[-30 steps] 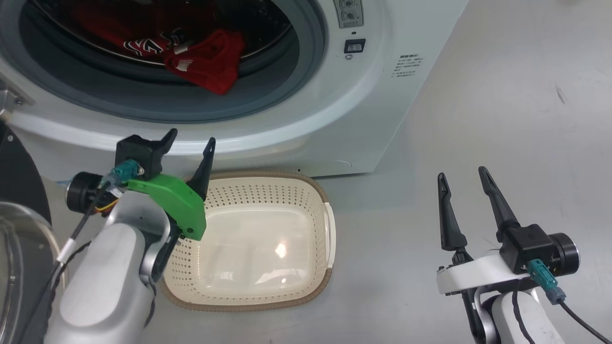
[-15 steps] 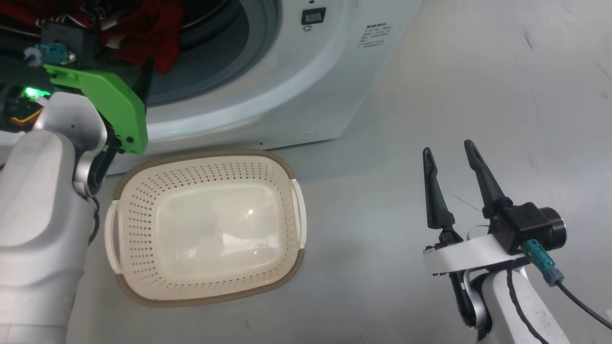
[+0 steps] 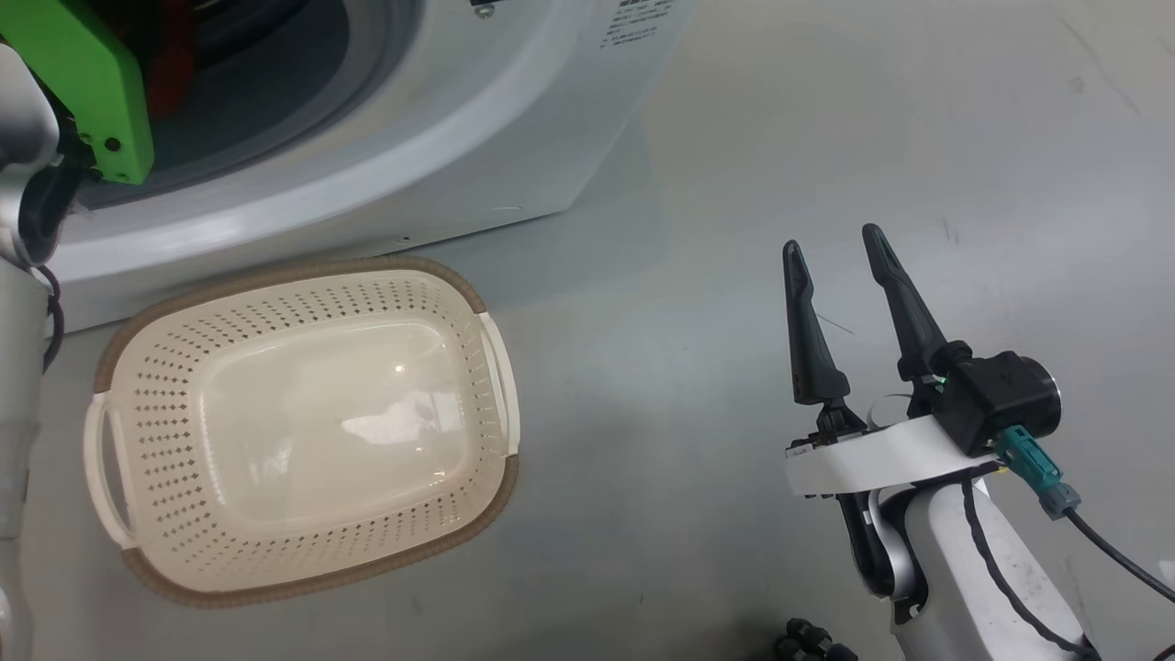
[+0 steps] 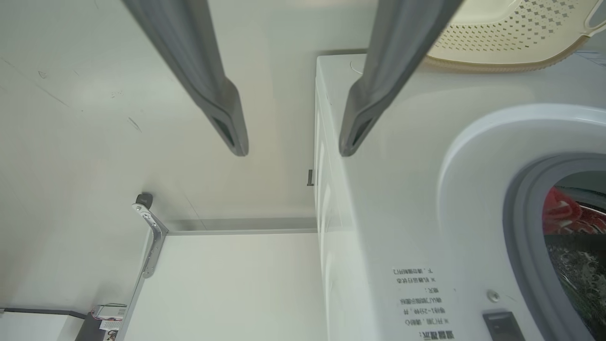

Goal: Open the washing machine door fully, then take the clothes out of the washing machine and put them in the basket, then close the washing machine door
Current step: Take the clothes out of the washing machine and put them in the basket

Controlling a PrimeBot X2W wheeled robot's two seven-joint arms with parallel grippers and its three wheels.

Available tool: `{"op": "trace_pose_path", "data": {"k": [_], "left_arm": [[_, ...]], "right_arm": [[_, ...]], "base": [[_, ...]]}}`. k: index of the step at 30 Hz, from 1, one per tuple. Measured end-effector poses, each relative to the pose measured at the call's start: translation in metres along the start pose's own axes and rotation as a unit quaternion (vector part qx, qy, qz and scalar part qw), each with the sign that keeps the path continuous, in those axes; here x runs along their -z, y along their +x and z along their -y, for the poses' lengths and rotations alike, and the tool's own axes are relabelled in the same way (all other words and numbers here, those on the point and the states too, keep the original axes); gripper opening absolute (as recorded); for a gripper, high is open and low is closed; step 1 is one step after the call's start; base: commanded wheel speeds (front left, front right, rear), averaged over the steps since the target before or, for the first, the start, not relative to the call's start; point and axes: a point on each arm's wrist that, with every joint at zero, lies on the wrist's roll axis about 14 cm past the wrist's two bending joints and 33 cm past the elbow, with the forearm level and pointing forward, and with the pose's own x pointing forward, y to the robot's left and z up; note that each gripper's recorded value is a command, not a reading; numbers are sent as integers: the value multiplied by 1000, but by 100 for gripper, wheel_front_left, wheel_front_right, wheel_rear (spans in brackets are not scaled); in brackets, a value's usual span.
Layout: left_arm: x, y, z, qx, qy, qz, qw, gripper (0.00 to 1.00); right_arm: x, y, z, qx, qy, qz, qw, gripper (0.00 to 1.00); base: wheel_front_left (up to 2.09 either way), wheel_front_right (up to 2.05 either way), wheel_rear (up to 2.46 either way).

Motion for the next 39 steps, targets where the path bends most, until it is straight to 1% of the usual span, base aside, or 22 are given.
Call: {"op": "trace_pose_path", "data": {"k": [7,10,11,12,13,14,19,25,28,32,39], "left_arm": [[27,28,5,12,-8,-49,999,100],[31,32,5,13,-11,-58,998,100],[31,33,4,12,-10,-58,998,60],[31,33,4,12,-10,-58,998,60],[30,34,3,11,-12,-58,998,44],[30,35,0,5,-9,-59,998,0],[35,35,-4,-1,-10,-64,998,0],[33,35,-4,-4,-14,-49,999,0],[27,32,0,-3,-12,-28,1000,0],[13,26,-5,-12,-16,11,1000,0],[-11,8,-8,-26,-30,84,996,0]], "right_arm": [[7,-2,16,25,-6,-12,1000,100],[8,-2,19,31,-8,-15,999,100],[9,-2,20,33,-9,-15,999,100],[9,-2,20,33,-9,-15,999,100],[9,-2,20,34,-9,-16,999,100],[8,0,20,33,-9,-14,999,100],[7,3,18,29,-10,-11,999,100],[9,4,17,28,-12,-14,999,100],[9,6,18,28,-12,-13,999,100],[9,8,15,23,-17,-11,1000,100],[7,8,6,8,-30,-7,999,100]], "base": [[0,0,0],[0,0,0],[0,0,0],[0,0,0],[0,0,0],[0,0,0],[0,0,0],[0,0,0],[0,0,0],[0,0,0],[0,0,0]]}}
